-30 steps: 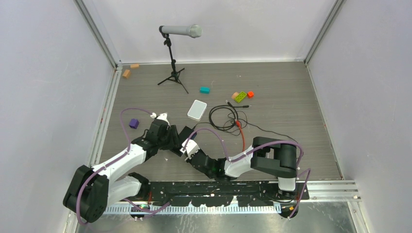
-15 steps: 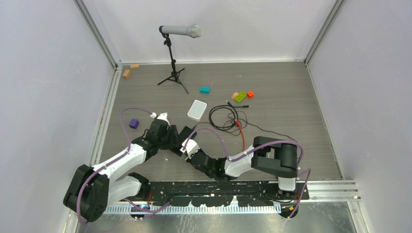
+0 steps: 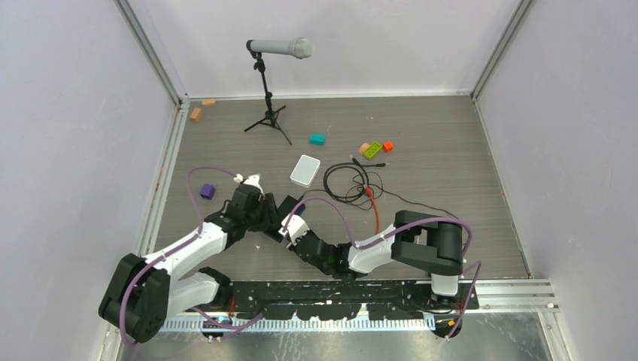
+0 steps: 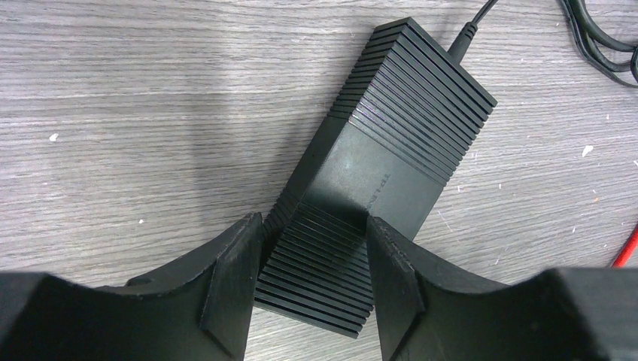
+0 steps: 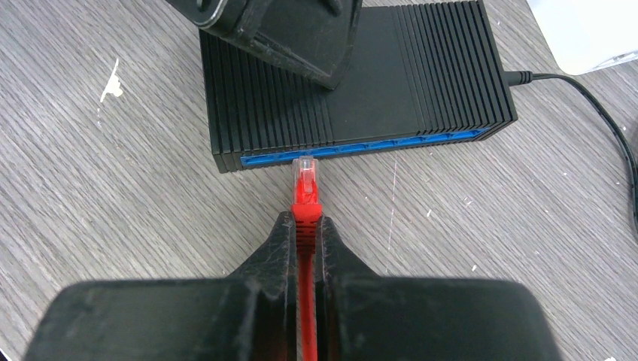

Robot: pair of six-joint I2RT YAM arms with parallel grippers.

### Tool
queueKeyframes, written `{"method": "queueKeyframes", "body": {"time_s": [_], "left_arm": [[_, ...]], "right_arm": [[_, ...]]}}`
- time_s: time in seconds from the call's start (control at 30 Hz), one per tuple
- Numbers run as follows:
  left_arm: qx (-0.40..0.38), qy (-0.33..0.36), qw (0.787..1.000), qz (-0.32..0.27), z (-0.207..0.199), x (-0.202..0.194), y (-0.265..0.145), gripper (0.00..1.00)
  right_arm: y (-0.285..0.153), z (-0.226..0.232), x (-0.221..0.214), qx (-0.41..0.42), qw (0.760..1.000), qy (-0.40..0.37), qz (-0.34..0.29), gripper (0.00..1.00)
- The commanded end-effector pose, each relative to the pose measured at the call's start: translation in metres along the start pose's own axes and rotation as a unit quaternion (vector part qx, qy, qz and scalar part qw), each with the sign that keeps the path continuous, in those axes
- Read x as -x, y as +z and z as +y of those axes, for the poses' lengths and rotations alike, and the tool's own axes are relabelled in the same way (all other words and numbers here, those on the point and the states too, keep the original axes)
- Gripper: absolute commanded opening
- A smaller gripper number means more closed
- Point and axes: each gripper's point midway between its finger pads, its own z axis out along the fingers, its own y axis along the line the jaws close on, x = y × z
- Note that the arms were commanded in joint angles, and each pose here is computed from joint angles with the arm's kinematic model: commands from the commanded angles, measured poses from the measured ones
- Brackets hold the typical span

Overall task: Insert the plug into the switch port
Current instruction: Insert the connector into the switch port.

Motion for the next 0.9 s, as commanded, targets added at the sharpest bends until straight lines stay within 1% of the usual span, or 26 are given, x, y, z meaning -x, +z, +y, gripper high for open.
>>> {"method": "queueKeyframes", "body": {"time_s": [0.0, 0.63, 0.87], "left_arm": [[-0.033, 0.003, 0.999, 0.019, -0.0138, -0.0064, -0.0004, 0.53], [-0.026, -0.001, 1.0, 0.018, -0.0116, -0.0059, 0.0004, 0.53], [-0.039, 0.004, 0.999, 0.026, -0.0155, -0.0087, 0.0, 0.53]], "right_arm": [[-0.0039, 0.013, 0.0649, 0.026, 0.995, 0.053, -0.076, 0.0], [-0.0078, 0.0137, 0.0699, 0.03, 0.995, 0.053, -0.076, 0.0], [-0.0019, 0.0107, 0.0616, 0.02, 0.995, 0.051, -0.08, 0.0]]}}
